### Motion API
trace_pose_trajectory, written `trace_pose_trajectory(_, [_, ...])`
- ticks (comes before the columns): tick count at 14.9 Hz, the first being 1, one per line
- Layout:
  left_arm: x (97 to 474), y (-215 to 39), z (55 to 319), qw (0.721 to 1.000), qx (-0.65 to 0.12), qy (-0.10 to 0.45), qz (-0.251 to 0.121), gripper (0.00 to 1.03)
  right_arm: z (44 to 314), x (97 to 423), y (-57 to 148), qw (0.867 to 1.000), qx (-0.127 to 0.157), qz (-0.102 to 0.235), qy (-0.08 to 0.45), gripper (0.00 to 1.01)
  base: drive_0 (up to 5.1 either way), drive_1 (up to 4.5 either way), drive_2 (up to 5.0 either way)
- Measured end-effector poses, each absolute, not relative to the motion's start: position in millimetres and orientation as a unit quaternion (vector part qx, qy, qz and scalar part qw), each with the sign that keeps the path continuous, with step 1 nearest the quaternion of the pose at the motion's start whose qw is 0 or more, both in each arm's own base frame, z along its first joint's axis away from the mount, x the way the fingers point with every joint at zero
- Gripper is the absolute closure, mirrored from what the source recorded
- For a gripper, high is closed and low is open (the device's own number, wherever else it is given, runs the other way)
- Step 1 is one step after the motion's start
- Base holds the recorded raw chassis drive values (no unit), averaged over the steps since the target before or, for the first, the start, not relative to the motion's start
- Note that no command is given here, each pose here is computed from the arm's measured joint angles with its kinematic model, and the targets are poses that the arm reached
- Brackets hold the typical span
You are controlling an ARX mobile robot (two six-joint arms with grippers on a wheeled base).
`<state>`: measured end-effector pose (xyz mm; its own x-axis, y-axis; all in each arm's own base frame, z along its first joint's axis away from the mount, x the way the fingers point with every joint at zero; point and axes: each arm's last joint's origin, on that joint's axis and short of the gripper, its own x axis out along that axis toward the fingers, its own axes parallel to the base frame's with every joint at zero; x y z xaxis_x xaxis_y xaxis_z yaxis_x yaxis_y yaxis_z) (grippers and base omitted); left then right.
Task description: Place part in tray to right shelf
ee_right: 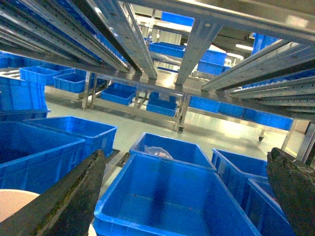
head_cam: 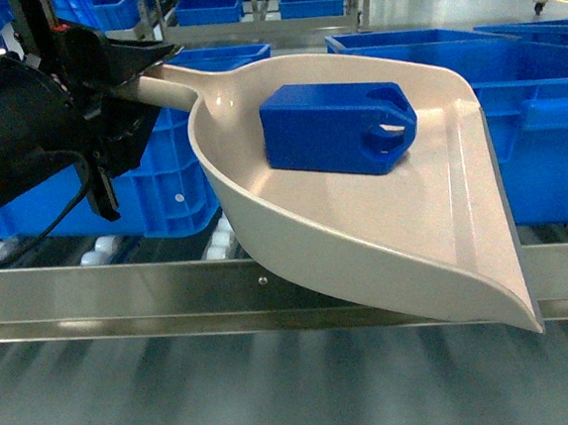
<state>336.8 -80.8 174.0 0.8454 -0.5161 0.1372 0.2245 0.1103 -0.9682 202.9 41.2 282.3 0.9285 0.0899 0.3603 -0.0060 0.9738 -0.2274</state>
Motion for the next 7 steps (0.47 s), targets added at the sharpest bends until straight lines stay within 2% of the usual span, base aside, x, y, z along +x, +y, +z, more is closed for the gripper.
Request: trace_pose_trajectory(7, [336.9, -80.8, 173.9, 0.736, -0.618, 0.118, -0.251, 0.89, 282.3, 202.9, 41.2, 0.976, -0.112, 0.025, -0.187, 0.03, 0.0, 0.0, 0.0])
